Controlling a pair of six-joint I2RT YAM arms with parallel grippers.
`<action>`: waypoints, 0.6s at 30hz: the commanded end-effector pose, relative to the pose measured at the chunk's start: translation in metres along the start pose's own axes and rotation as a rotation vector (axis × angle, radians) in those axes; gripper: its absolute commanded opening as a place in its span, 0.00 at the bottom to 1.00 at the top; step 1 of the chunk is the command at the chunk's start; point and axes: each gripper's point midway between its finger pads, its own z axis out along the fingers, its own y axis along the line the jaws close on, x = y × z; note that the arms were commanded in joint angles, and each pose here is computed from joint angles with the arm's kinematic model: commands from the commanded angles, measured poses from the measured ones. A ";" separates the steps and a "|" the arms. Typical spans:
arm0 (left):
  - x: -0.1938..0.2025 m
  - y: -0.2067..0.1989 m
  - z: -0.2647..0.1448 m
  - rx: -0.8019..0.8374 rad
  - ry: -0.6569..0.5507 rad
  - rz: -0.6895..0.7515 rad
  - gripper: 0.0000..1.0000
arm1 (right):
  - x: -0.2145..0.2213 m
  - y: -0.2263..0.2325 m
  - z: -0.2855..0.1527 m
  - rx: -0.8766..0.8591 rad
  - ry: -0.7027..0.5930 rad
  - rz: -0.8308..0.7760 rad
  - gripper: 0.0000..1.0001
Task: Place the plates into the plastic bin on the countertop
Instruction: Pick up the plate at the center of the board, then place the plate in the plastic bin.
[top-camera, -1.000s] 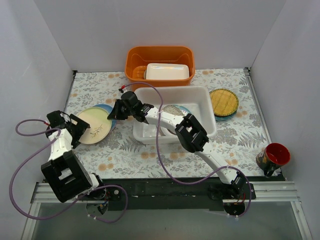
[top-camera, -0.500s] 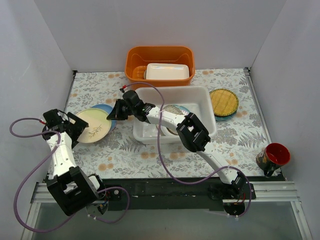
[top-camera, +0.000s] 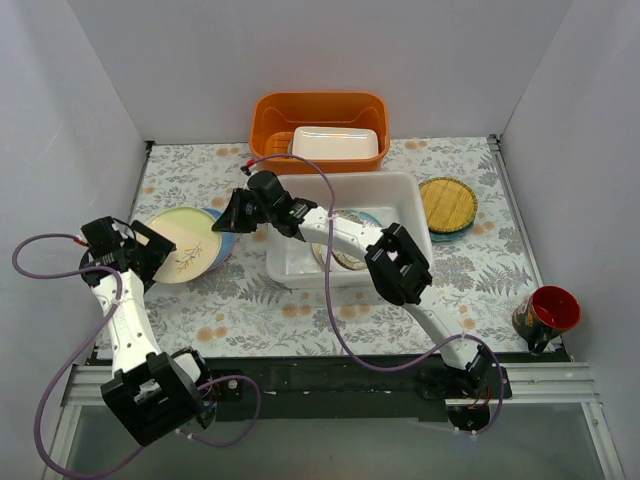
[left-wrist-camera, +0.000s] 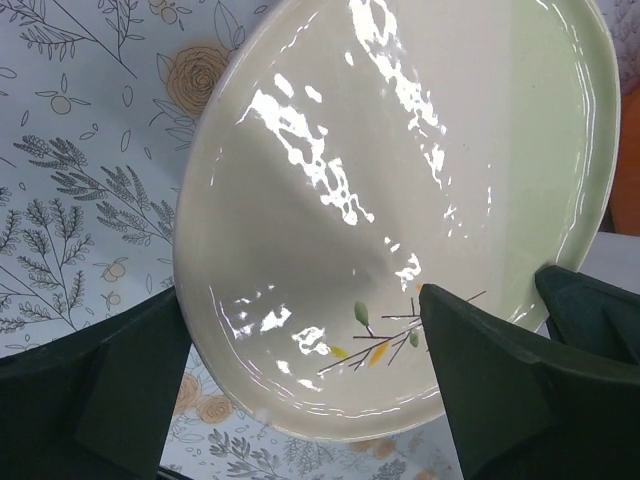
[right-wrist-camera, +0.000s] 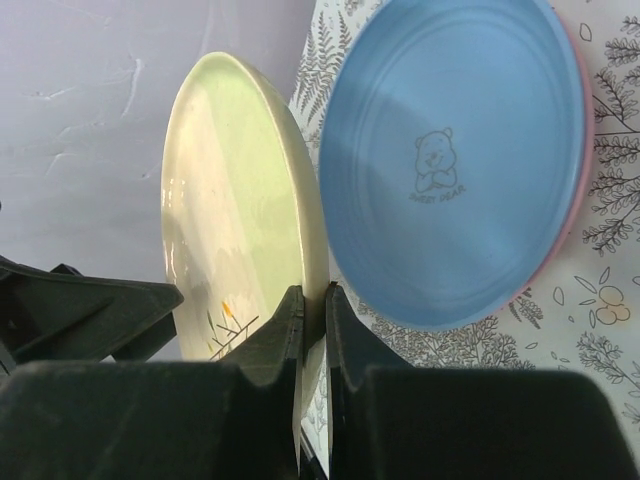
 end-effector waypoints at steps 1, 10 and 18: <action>-0.008 -0.028 -0.023 0.116 -0.036 0.022 0.92 | -0.021 0.122 -0.052 -0.274 -0.037 -0.072 0.01; 0.007 -0.025 -0.022 0.133 0.003 0.017 0.92 | -0.018 0.141 -0.081 -0.324 -0.043 -0.068 0.01; 0.015 -0.035 -0.022 0.195 0.043 0.004 0.92 | -0.019 0.146 -0.121 -0.371 -0.076 -0.035 0.01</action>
